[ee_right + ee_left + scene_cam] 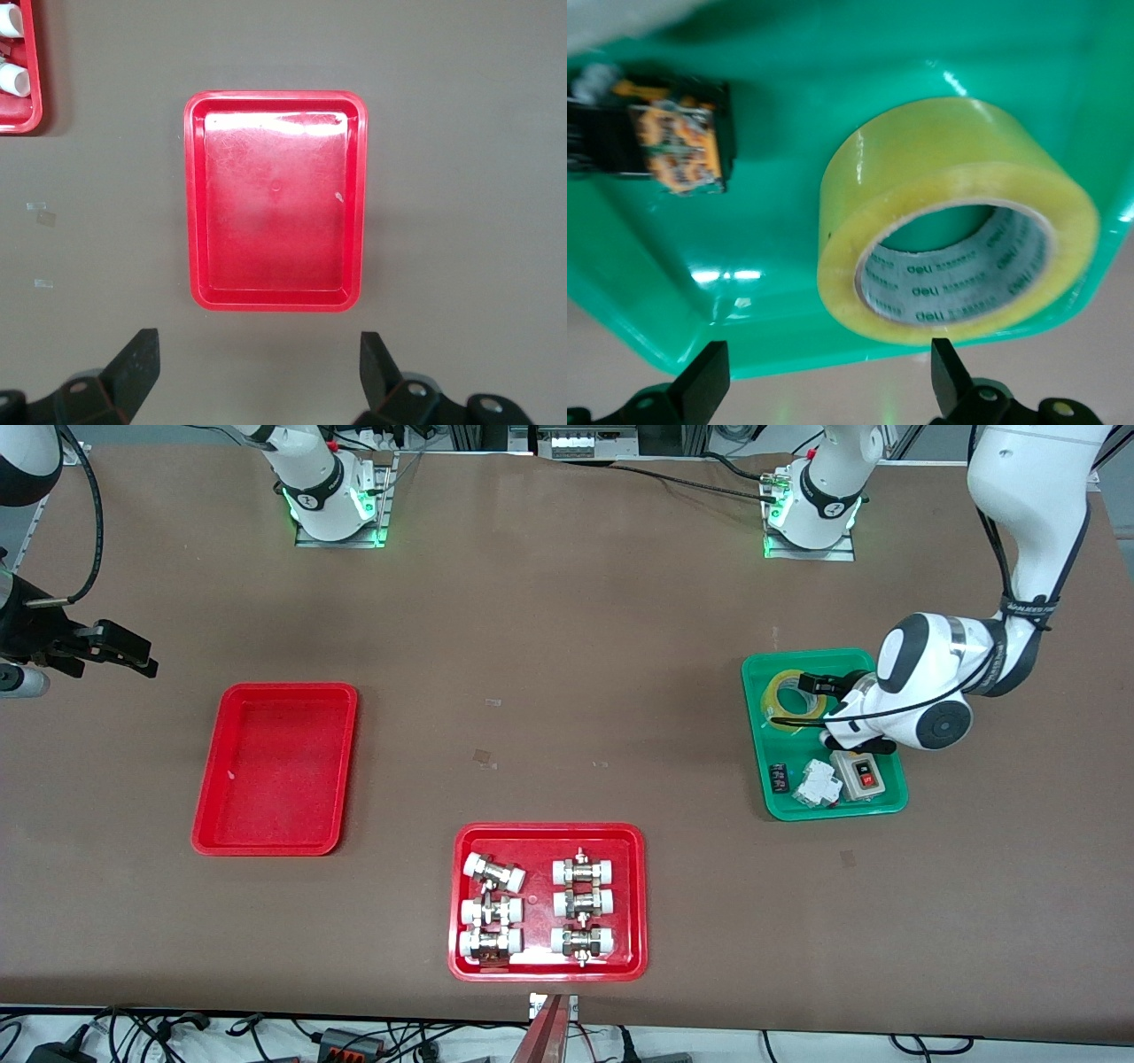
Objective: Left arm passes tape to right arm into tray
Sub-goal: 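Lower the left gripper onto the yellow tape roll and grasp it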
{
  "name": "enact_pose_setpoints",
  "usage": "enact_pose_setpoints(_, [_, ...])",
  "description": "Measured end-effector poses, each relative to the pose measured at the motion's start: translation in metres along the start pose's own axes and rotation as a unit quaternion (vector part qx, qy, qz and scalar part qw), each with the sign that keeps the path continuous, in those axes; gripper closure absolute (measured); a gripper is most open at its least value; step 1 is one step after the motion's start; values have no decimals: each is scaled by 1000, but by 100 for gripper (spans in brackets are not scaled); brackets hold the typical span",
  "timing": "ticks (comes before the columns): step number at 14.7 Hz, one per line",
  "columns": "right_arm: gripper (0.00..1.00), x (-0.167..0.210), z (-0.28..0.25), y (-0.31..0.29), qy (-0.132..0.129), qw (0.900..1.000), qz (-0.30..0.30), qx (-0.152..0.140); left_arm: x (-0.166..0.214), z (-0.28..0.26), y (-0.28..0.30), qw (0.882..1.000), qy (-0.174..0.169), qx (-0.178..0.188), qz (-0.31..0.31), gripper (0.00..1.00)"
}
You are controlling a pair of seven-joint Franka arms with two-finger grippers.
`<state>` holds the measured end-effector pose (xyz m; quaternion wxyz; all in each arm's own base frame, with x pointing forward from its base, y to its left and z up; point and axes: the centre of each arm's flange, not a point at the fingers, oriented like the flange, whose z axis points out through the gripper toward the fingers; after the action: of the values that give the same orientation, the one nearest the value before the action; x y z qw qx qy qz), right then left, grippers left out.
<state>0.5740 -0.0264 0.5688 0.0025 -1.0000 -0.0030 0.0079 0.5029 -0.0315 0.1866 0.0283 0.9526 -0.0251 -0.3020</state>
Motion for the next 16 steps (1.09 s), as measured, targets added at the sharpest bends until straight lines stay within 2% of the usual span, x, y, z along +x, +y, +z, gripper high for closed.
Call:
enact_pose_setpoints(4, [0, 0, 0, 0, 1, 1000, 0, 0, 9, 10, -1, 1000, 7, -6, -9, 0])
enact_pose_setpoints(11, [0, 0, 0, 0, 1, 1000, 0, 0, 13, 10, 0, 999, 17, -8, -33, 69])
enact_pose_setpoints(12, [0, 0, 0, 0, 1, 1000, 0, 0, 13, 9, -1, 999, 17, -8, -36, 76])
enact_pose_setpoints(16, [0, 0, 0, 0, 1, 1000, 0, 0, 16, -3, -3, 999, 27, -10, -42, 77])
